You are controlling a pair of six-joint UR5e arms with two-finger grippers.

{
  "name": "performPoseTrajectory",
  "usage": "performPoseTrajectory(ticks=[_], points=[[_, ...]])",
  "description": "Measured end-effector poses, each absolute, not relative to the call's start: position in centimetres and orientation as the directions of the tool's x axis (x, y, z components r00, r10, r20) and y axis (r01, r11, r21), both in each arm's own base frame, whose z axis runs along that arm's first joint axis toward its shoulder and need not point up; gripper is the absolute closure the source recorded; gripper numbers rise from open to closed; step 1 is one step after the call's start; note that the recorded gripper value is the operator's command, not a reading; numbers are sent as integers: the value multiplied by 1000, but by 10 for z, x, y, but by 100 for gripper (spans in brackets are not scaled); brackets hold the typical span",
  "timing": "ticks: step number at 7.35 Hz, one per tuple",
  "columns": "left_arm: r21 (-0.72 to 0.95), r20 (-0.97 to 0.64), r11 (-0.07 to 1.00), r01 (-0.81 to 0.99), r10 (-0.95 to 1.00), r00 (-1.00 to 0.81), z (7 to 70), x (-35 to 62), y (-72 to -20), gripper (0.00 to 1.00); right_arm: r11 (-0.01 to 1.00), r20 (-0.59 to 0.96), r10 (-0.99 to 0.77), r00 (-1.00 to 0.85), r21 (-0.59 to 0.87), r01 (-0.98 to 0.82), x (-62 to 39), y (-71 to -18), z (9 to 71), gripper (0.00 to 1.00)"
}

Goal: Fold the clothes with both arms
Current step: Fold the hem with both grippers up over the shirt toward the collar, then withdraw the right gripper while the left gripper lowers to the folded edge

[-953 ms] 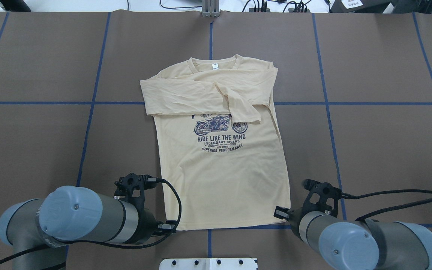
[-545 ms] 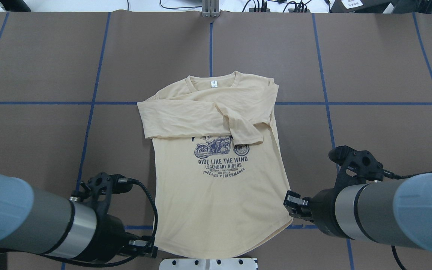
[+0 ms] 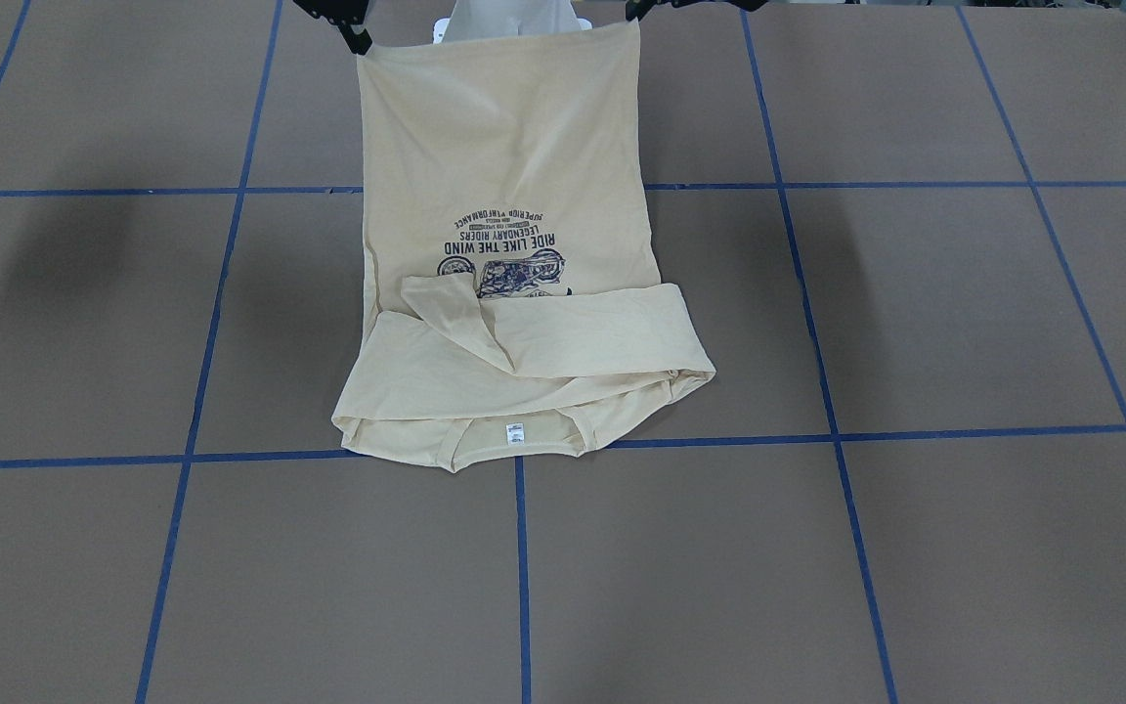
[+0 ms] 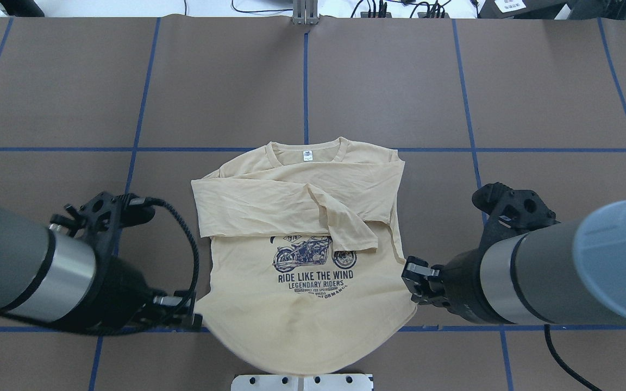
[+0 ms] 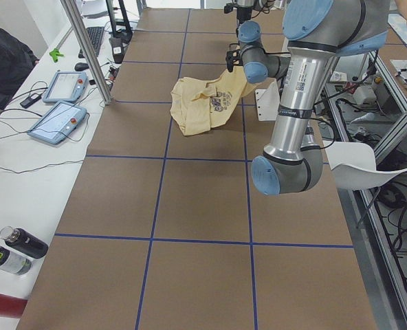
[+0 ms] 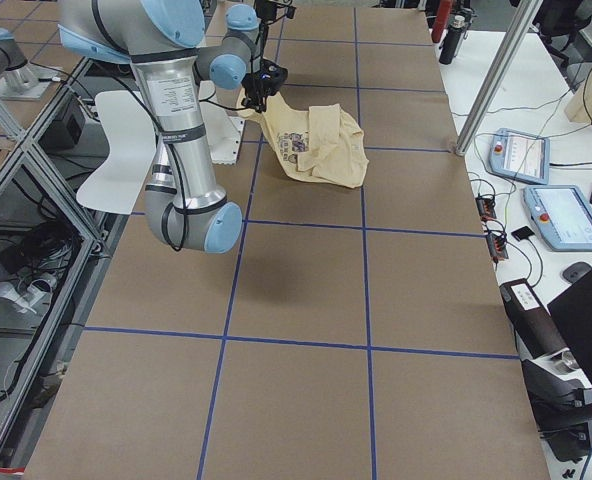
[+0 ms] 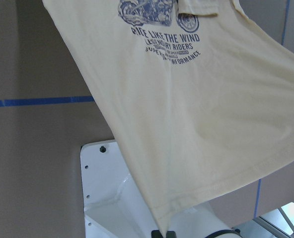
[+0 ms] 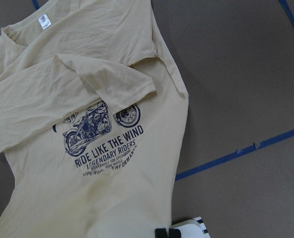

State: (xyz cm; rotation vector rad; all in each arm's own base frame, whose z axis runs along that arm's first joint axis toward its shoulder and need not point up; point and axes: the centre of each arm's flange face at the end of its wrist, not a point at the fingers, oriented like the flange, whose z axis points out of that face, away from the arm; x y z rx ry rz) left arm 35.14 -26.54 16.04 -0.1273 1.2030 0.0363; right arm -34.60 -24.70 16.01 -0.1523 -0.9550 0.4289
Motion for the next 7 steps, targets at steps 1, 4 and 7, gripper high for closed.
performPoseTrajectory(ticks=[1,4,7], points=[[-48,-909,999,-18,-36,415,174,379,-306,100,903,747,416,518,-271,-334,-370,-267,172,100],[69,-863,988,138,-11,504,197,368,-399,100,888,772,386,505,-162,-430,-370,-331,186,100],[82,-845,975,205,-41,533,202,366,-444,100,864,800,377,467,-122,-488,-390,-400,196,100]])
